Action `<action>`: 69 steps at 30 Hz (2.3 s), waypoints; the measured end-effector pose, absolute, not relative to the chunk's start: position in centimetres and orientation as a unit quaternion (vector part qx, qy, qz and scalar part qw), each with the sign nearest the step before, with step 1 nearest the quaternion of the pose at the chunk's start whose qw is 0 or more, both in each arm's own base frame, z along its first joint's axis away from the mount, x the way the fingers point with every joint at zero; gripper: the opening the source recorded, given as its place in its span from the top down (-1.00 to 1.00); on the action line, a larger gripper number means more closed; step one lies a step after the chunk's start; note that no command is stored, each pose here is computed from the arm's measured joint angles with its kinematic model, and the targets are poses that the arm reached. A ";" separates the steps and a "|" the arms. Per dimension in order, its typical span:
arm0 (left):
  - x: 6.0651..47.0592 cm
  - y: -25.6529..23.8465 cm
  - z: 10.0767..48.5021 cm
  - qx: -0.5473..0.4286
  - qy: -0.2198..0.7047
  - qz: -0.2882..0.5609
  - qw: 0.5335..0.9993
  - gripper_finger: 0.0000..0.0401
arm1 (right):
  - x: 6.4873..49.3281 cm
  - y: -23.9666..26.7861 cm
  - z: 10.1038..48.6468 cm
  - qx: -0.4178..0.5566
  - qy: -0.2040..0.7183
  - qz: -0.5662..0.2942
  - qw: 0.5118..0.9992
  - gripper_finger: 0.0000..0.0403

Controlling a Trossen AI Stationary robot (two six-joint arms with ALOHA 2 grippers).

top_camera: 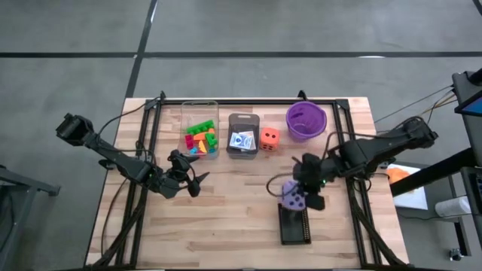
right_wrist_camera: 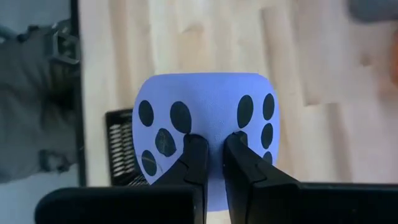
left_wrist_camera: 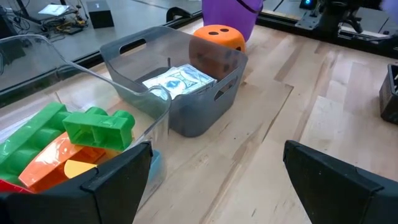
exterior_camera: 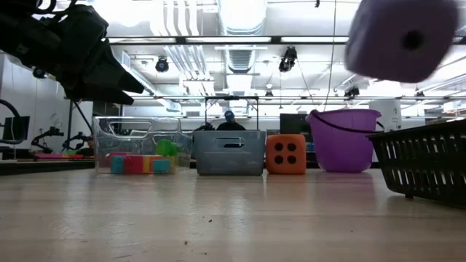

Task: Pick & Place Toys
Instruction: Put the violet dice into the black bin, then put the orange dice into the black bin

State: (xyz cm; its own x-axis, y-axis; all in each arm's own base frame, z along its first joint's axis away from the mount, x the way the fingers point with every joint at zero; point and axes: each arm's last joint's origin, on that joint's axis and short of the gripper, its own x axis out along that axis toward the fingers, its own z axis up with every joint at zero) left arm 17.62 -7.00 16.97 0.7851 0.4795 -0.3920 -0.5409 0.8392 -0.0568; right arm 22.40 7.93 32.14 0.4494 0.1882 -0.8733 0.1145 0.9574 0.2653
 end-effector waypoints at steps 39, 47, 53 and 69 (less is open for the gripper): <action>17.6 -7.0 17.0 -0.083 0.184 0.271 0.941 -0.83 | 25.8 15.4 24.0 0.068 0.636 0.019 0.769 0.47; 17.6 -7.0 17.0 -0.083 0.184 0.271 0.941 -0.83 | 25.8 15.2 24.0 0.062 0.636 0.010 0.769 -0.14; 17.6 -7.0 17.0 -0.083 0.184 0.271 0.941 -0.83 | 25.8 15.1 24.1 0.050 0.627 -0.003 0.778 -0.38; 17.6 -7.0 17.0 -0.083 0.184 0.271 0.941 -0.83 | 27.9 11.5 25.1 -0.135 0.519 -0.172 0.826 -0.43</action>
State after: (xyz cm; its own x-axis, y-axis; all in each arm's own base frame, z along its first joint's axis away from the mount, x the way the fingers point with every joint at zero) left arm 17.62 -7.00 16.97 0.7852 0.4794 -0.3919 -0.5409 0.8392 -0.0571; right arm 27.90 11.53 25.14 0.4009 -0.4246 -0.8118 0.1449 0.9044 -0.4014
